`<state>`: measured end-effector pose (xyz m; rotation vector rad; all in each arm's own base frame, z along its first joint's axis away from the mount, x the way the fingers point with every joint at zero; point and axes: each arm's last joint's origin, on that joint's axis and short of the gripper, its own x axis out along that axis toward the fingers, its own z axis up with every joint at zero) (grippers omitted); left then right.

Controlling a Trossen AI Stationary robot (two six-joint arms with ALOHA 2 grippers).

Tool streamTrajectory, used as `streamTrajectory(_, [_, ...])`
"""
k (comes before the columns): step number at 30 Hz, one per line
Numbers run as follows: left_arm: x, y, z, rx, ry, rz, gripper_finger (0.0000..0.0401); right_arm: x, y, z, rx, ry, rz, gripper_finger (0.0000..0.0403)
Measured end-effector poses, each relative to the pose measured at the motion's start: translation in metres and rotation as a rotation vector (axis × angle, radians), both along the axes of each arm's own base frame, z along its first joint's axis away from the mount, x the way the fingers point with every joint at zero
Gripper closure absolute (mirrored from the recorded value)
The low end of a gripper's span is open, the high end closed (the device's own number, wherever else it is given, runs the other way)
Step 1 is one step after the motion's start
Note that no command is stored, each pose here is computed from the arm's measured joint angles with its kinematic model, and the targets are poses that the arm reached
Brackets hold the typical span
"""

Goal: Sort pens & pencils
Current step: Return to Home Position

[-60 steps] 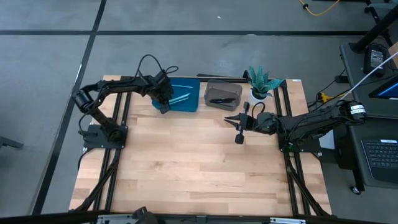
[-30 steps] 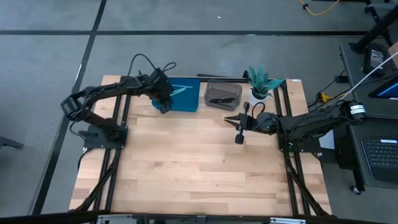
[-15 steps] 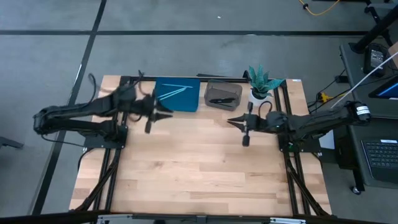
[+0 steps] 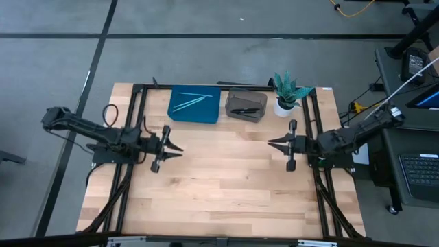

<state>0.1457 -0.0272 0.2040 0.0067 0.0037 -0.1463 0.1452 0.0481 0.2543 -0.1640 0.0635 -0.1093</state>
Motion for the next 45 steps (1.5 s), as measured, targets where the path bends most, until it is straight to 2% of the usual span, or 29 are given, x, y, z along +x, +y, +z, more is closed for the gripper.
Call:
streamTrajectory(14, [-0.007, -0.026, -0.016, 0.024, 0.050, -0.067, 0.0327, -0.017, 0.031, -0.005, 0.003, 0.031, 0.018, 0.0366])
streamTrajectory(18, [-0.011, -0.028, -0.030, 0.016, 0.078, -0.086, 0.0327, -0.017, 0.039, -0.009, -0.017, 0.054, 0.049, 0.0366])
streamTrajectory(22, [-0.018, -0.028, -0.044, -0.014, 0.043, -0.106, 0.0327, -0.017, 0.041, -0.012, -0.021, 0.059, -0.014, 0.0366])
streamTrajectory(27, [-0.019, -0.029, -0.045, -0.020, 0.051, -0.116, 0.0327, -0.021, 0.043, -0.013, 0.006, 0.052, -0.013, 0.0366])
streamTrajectory(32, [-0.019, -0.029, -0.046, -0.027, 0.063, -0.116, 0.0327, -0.029, 0.035, -0.016, 0.014, 0.016, -0.140, 0.0366])
streamTrajectory(34, [-0.019, -0.029, -0.046, -0.025, 0.069, -0.121, 0.0327, -0.033, 0.030, -0.019, 0.023, 0.004, -0.148, 0.0366])
streamTrajectory(40, [-0.019, -0.029, -0.048, -0.023, 0.086, -0.121, 0.0327, -0.048, 0.017, -0.035, 0.065, -0.038, -0.047, 0.0366])
streamTrajectory(45, [-0.019, -0.030, -0.048, -0.044, 0.091, -0.122, 0.0327, -0.055, 0.015, -0.047, 0.057, -0.058, 0.135, 0.0366])
